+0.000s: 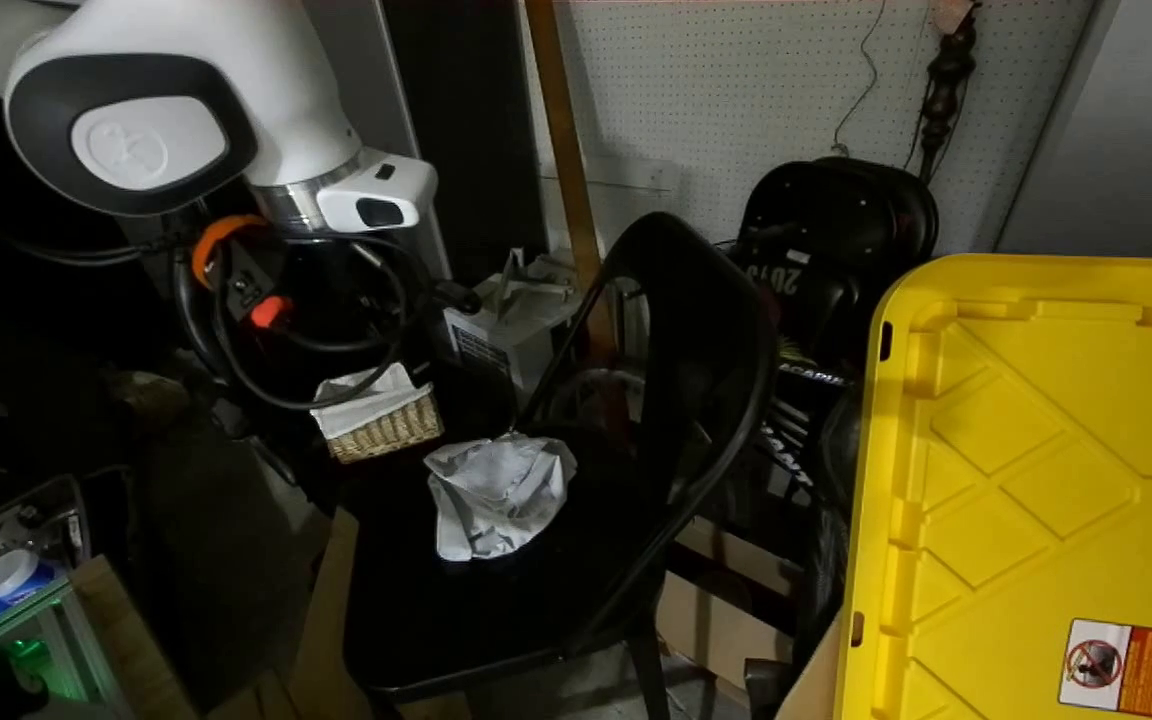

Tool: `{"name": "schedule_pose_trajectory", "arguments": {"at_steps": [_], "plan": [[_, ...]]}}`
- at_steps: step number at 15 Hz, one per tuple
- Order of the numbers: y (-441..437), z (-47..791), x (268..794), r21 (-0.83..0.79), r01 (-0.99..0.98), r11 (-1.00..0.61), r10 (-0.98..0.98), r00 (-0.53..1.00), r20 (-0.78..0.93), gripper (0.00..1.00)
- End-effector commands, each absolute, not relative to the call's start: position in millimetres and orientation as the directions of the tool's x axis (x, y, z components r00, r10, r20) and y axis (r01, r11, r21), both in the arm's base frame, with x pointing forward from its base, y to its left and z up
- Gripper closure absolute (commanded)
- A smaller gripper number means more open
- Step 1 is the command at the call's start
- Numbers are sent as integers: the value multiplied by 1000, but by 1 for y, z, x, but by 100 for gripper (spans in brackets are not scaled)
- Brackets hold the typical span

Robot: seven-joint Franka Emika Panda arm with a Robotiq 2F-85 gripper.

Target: Put the white towel on the seat then fold the towel twice.

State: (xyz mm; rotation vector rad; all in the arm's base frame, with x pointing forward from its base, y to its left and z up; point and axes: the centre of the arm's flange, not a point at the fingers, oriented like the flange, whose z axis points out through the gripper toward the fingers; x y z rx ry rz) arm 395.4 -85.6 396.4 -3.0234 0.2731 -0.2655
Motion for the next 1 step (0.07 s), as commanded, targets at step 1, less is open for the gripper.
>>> {"name": "schedule_pose_trajectory", "arguments": {"at_steps": [1], "plan": [[-86,396,395,-109,-169,-980,-185,969,164,0]]}}
